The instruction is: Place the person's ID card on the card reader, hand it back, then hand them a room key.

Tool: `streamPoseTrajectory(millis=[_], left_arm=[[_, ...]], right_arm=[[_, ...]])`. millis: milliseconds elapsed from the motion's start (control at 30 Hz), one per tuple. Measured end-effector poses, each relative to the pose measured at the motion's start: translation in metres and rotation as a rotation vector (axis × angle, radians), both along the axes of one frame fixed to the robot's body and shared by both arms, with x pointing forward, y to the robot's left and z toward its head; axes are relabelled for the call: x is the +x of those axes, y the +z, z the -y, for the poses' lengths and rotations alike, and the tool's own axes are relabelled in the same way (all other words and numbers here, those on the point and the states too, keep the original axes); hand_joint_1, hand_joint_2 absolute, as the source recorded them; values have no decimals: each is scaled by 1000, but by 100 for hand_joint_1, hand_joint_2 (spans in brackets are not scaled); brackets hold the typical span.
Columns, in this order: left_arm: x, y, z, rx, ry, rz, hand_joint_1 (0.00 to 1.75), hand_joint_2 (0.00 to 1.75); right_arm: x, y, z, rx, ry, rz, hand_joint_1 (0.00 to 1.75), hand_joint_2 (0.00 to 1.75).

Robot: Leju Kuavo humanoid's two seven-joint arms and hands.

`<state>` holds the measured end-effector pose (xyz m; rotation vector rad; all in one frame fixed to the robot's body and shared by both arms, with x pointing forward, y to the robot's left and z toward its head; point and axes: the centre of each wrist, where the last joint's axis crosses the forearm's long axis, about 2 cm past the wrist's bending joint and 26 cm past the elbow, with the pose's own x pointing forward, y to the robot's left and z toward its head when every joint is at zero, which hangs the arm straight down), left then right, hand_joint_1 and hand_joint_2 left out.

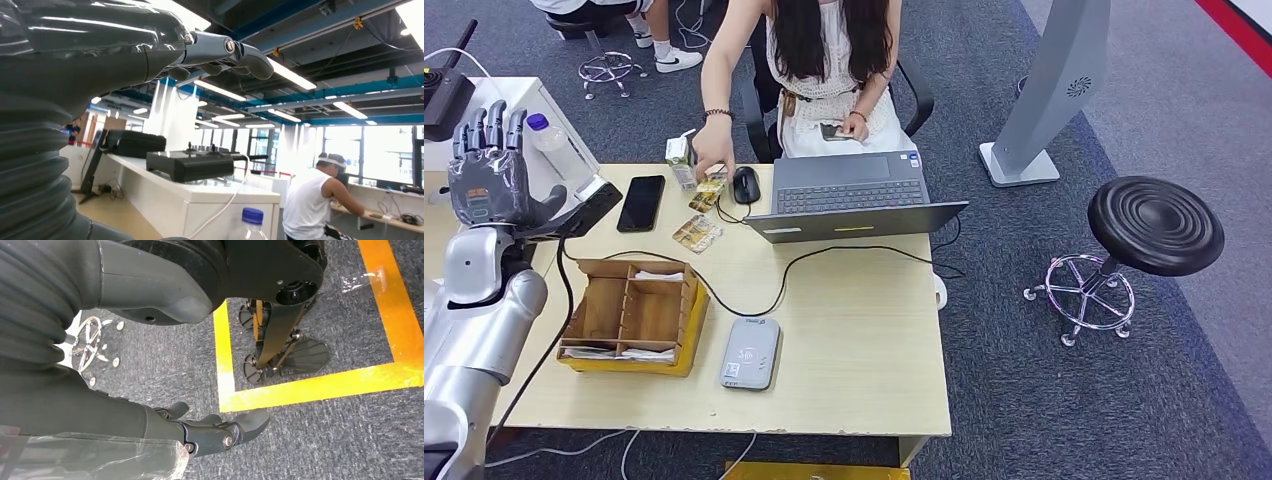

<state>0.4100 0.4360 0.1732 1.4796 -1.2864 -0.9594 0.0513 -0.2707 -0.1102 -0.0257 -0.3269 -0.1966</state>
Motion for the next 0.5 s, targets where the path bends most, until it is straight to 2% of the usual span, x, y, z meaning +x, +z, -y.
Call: streamPoseTrajectory(millis=[500], left_arm=[[-9,-6,-3,-43,-2,12,0,175]], right_arm=[[0,0,0,-1,-1,4,0,175]])
